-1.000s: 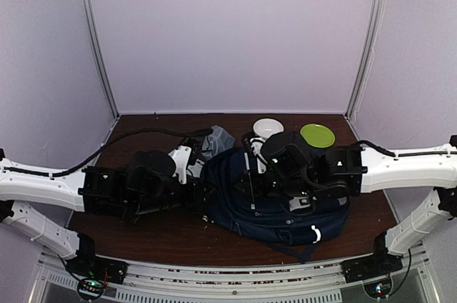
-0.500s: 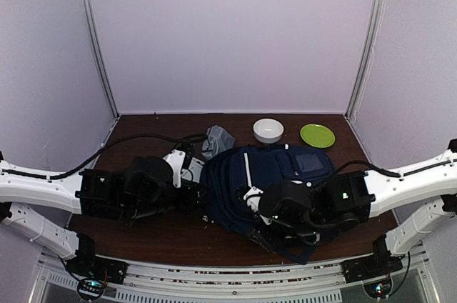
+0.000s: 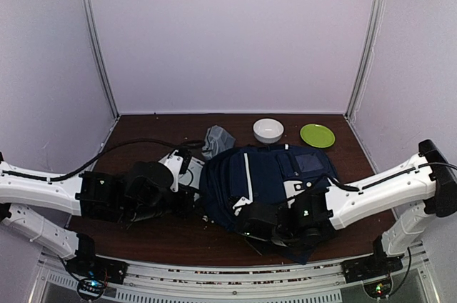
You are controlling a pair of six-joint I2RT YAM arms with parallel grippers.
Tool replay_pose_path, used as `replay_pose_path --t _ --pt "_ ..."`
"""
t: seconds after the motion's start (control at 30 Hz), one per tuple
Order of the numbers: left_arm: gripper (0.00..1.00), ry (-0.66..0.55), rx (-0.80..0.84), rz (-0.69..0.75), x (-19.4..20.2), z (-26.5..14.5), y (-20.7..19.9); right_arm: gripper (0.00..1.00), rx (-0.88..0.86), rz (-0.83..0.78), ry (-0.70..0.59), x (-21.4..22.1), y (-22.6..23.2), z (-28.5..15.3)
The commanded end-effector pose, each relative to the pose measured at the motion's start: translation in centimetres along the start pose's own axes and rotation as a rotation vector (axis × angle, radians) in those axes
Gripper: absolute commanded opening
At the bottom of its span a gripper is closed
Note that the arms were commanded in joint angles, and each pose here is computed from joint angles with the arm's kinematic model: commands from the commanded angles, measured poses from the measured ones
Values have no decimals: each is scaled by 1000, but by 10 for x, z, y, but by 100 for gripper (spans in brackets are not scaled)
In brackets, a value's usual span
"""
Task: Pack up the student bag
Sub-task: Adjust the student bag at the center of the board.
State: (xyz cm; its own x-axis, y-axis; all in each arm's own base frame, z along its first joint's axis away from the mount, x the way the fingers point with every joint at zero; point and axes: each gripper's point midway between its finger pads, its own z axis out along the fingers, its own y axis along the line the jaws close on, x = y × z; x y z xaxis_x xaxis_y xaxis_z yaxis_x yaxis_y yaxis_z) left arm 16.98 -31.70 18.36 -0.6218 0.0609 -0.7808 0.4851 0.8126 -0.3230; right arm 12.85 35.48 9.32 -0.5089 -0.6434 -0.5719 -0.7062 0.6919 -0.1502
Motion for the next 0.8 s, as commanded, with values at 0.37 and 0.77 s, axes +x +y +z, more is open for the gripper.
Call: replay_pose_path --t 0.37,0.77 --pt "54 -2 47 36 1 9 -13 0 -25 104 -157 -38 -16 -35" --pt "52 26 230 82 -15 30 -77 0 -102 299 -339 -66 -37 -88"
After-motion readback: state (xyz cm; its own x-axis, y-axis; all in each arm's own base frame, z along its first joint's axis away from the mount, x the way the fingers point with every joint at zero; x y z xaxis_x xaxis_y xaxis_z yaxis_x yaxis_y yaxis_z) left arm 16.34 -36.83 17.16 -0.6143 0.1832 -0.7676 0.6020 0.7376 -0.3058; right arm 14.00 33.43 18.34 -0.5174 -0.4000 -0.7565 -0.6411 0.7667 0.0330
